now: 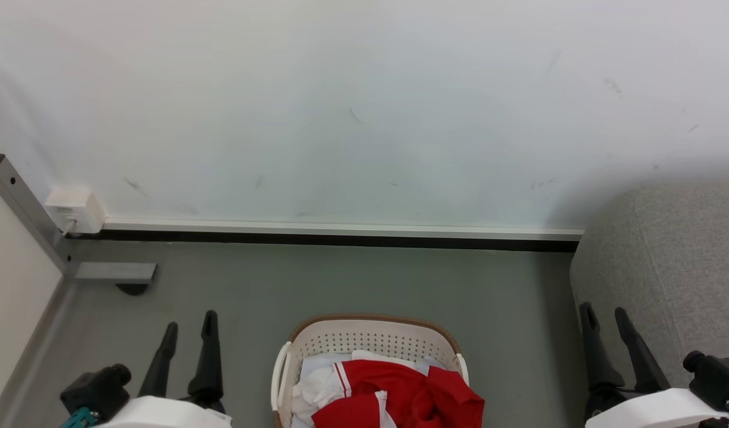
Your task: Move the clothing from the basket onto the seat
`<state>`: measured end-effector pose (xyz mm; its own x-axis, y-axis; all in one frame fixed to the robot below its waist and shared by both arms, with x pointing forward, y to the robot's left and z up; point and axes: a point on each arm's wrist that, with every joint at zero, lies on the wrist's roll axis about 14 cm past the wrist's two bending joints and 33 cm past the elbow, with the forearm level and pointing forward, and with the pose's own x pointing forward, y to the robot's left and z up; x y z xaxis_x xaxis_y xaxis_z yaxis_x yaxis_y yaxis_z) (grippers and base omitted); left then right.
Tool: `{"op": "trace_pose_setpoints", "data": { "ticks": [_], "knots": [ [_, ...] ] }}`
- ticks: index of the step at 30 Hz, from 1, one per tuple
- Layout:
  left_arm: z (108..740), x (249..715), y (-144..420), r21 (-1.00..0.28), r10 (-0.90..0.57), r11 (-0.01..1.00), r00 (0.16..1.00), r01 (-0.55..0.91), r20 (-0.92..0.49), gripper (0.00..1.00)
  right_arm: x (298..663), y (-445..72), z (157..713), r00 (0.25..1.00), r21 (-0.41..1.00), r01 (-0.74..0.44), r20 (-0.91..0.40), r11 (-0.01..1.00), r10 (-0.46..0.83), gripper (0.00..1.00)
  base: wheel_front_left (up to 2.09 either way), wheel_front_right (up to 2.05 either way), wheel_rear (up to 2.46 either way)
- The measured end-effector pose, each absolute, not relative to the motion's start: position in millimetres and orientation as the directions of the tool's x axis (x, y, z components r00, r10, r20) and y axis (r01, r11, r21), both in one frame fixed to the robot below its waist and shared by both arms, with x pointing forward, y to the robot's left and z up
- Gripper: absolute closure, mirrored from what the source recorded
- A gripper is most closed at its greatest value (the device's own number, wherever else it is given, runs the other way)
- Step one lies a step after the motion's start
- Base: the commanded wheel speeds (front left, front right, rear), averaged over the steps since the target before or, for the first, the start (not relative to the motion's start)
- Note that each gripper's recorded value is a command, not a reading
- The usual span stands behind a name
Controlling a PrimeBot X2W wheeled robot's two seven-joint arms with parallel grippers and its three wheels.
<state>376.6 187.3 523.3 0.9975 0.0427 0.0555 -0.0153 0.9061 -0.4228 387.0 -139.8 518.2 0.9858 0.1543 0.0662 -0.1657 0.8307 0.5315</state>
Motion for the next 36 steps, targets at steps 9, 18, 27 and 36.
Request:
{"op": "trace_pose_setpoints", "data": {
  "ticks": [9, 18, 27, 36],
  "knots": [
    [527, 374, 186, -0.337, 0.035, 0.941, 0.996, -0.007, 0.077, 0.0, 387, -131, 524, 0.978, 0.458, -0.207, 0.09, 0.864, 0.186, 0.0, 0.0, 0.0, 0.0],
    [535, 372, 186, -0.252, 0.031, 0.968, 0.993, 0.0, 0.118, 0.0, 386, -126, 532, 0.97, 0.397, -0.241, 0.126, 0.886, 0.208, 0.0, 0.0, 0.0, 0.0],
    [541, 371, 185, -0.175, 0.022, 0.984, 0.988, 0.005, 0.15, 0.0, 385, -121, 537, 0.962, 0.332, -0.266, 0.148, 0.905, 0.228, 0.0, 0.0, 0.0, 0.0],
    [544, 369, 185, -0.113, 0.017, 0.994, 0.985, 0.003, 0.172, 0.0, 385, -115, 540, 0.954, 0.273, -0.288, 0.163, 0.918, 0.251, 0.0, 0.0, 0.0, 0.0]
  ]
}}
